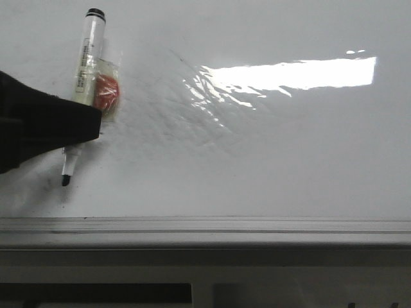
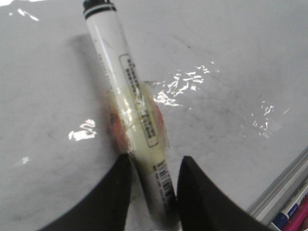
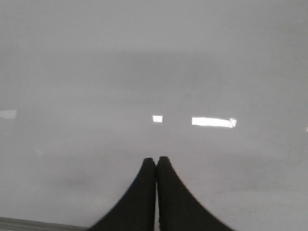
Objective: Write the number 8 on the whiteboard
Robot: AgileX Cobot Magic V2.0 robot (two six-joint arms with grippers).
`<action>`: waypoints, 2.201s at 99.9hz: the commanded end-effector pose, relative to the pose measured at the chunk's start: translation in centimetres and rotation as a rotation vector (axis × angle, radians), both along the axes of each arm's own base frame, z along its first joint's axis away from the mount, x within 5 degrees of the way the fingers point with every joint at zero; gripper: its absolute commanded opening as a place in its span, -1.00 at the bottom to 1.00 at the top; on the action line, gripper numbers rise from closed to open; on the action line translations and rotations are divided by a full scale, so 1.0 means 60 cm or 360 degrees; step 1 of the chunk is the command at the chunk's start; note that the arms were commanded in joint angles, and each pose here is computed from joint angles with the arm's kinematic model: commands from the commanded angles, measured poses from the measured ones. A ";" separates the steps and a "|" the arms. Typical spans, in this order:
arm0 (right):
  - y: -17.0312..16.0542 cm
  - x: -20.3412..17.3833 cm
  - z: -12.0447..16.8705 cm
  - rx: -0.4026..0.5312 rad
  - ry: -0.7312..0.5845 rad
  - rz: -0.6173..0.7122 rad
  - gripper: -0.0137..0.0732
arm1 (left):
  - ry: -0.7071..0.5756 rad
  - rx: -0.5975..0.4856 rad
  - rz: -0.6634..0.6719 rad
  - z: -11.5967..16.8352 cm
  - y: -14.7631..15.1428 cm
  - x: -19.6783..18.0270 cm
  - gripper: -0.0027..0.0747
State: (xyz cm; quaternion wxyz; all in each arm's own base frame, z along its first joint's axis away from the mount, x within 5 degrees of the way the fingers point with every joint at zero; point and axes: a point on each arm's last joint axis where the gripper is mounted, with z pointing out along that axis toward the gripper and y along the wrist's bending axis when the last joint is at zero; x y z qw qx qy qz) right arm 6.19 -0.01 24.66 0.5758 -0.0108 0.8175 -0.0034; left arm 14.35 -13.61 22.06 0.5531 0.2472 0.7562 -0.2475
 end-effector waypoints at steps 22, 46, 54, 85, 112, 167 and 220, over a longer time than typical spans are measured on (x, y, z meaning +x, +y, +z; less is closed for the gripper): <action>0.034 0.025 0.018 0.0011 0.0080 0.0398 -0.83 | -0.0052 -0.0101 0.0026 0.018 -0.005 0.007 -0.98; 0.091 0.045 0.076 -0.0050 0.0074 0.0877 -0.49 | -0.0450 0.0059 -0.0324 0.038 -0.021 -0.013 -0.98; 0.119 0.049 0.093 -0.0080 0.0074 0.1067 -0.01 | -0.0562 0.0064 -0.0412 0.044 -0.026 -0.019 -0.98; 0.228 0.074 0.145 -0.0031 -0.0061 0.1459 0.44 | -0.0841 0.0235 -0.0749 0.044 -0.040 -0.042 -0.98; 0.276 0.108 0.160 0.0028 0.0032 0.1451 0.35 | -0.0851 0.0216 -0.0751 0.046 -0.041 -0.043 -0.98; 0.299 0.125 0.142 -0.0033 0.0199 0.1452 -0.85 | -0.0854 0.0212 -0.0752 0.047 -0.041 -0.043 -0.98; 0.288 0.115 0.155 0.0025 0.0193 0.1437 -0.85 | -0.0803 0.0066 -0.0533 0.073 -0.017 -0.044 -0.28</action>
